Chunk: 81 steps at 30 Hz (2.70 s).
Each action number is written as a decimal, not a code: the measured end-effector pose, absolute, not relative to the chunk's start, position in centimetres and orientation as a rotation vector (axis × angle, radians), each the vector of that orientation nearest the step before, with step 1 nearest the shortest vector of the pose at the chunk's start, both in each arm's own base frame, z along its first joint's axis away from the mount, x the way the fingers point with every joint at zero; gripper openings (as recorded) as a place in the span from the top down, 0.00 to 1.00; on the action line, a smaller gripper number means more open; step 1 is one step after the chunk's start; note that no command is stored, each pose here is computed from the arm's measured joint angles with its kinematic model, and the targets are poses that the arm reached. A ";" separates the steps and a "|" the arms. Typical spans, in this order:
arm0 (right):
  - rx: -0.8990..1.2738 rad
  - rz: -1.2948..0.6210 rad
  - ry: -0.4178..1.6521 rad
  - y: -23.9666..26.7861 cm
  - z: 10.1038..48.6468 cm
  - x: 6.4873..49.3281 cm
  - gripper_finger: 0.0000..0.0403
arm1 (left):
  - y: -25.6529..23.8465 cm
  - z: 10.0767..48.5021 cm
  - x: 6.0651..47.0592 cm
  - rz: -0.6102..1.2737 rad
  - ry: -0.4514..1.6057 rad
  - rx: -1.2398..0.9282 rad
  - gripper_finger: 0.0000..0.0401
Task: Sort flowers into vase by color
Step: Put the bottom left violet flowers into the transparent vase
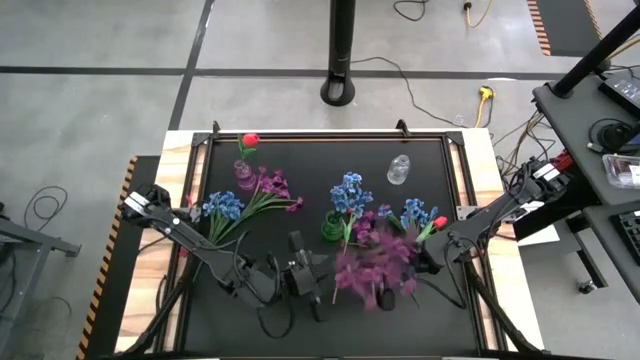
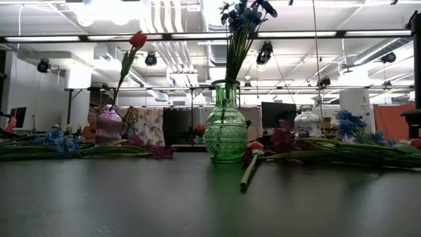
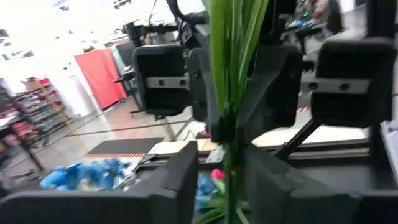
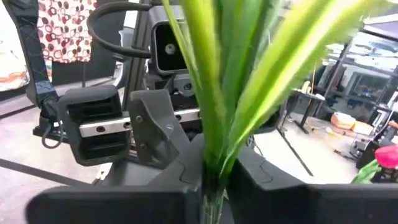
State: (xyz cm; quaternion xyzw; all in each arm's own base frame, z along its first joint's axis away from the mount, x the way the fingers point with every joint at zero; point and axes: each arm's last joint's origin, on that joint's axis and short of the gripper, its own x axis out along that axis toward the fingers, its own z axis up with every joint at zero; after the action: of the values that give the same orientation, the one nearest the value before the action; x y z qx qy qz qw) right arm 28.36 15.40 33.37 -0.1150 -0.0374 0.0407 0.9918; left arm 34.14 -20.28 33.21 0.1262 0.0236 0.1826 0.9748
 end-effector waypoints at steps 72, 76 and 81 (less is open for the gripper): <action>0.051 -0.935 0.258 -10.9 29.7 15.9 0.93 | -9.8 23.1 26.3 0.730 0.930 0.312 0.71; 0.052 -0.935 0.265 -10.9 29.1 15.9 0.93 | -9.8 23.1 26.3 0.731 0.927 0.308 0.71; 0.055 -0.936 0.273 -10.9 28.6 15.9 0.93 | -9.8 23.1 26.3 0.732 0.927 0.307 0.71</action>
State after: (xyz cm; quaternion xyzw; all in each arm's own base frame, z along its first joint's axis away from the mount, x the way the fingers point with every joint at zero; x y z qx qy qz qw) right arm 15.88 -10.87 28.60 0.0266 0.1311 -0.4497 0.8831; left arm 26.32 -9.77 23.09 0.1443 0.4353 0.3435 0.8195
